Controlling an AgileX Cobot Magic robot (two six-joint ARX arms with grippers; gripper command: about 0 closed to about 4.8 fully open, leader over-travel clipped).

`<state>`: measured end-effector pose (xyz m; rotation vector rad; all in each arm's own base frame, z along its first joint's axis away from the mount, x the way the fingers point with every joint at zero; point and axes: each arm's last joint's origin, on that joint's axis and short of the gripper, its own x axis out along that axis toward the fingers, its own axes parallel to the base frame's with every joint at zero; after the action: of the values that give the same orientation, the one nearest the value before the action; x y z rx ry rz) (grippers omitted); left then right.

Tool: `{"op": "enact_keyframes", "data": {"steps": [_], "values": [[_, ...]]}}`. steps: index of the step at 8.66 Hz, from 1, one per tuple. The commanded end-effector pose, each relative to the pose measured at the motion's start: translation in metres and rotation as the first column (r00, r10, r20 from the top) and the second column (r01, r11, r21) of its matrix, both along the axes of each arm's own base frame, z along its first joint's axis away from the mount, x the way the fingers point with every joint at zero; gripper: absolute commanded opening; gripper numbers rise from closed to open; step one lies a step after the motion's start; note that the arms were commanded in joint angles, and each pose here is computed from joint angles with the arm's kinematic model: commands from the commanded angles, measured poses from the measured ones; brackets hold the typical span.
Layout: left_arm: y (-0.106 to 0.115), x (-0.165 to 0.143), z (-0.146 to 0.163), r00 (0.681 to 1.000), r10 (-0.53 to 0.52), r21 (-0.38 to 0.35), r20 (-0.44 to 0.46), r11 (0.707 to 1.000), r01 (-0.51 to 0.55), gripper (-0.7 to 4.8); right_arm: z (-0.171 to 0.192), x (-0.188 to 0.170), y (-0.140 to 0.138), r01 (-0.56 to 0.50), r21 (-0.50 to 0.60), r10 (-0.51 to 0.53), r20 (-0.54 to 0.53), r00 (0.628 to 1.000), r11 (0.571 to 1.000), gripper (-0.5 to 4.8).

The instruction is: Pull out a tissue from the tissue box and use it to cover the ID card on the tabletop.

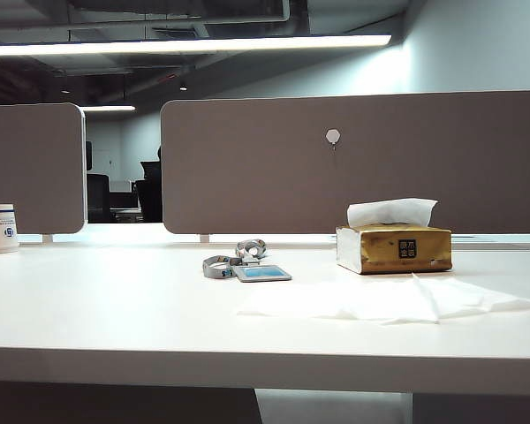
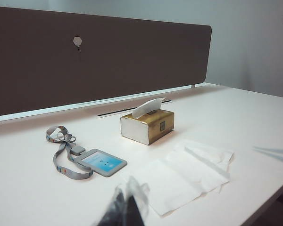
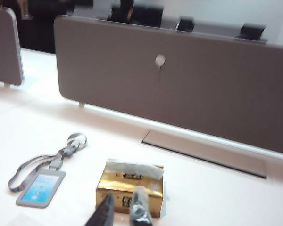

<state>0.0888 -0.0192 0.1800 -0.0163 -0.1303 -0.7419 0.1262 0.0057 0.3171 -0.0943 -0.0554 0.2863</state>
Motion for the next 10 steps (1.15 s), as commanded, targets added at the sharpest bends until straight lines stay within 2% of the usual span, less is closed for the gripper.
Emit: {"op": "enact_keyframes", "data": {"steps": [1, 3, 5, 8, 9, 10], "values": [[0.0, 0.0, 0.002, 1.0, -0.007, -0.001, 0.011, 1.0, 0.007, -0.05, 0.009, 0.074, 0.004, -0.076, -0.051, 0.069, -0.115, 0.991, 0.996, 1.81], [0.0, 0.0, 0.002, 1.0, -0.007, -0.001, 0.011, 1.0, 0.007, -0.05, 0.002, 0.101, 0.012, -0.118, -0.105, 0.103, -0.138, 0.985, 0.987, 1.81], [0.0, 0.0, 0.002, 1.0, -0.007, -0.002, 0.01, 1.0, 0.007, -0.05, -0.014, 0.151, 0.028, -0.187, -0.153, 0.152, -0.212, 0.965, 0.97, 2.26], [0.0, 0.0, 0.002, 1.0, -0.006, -0.001, 0.01, 1.0, 0.006, -0.05, -0.037, 0.175, 0.035, -0.238, -0.268, 0.166, -0.266, 0.95, 0.934, 2.76], [0.0, 0.0, 0.002, 1.0, -0.003, -0.002, 0.01, 1.0, 0.003, -0.05, -0.048, 0.181, 0.036, -0.258, -0.315, 0.168, -0.285, 0.944, 0.913, 2.76], [0.0, 0.0, 0.002, 1.0, -0.003, -0.002, 0.01, 1.0, 0.003, -0.05, -0.061, 0.189, 0.037, -0.291, -0.421, 0.178, -0.287, 0.941, 0.859, 2.76]]}}
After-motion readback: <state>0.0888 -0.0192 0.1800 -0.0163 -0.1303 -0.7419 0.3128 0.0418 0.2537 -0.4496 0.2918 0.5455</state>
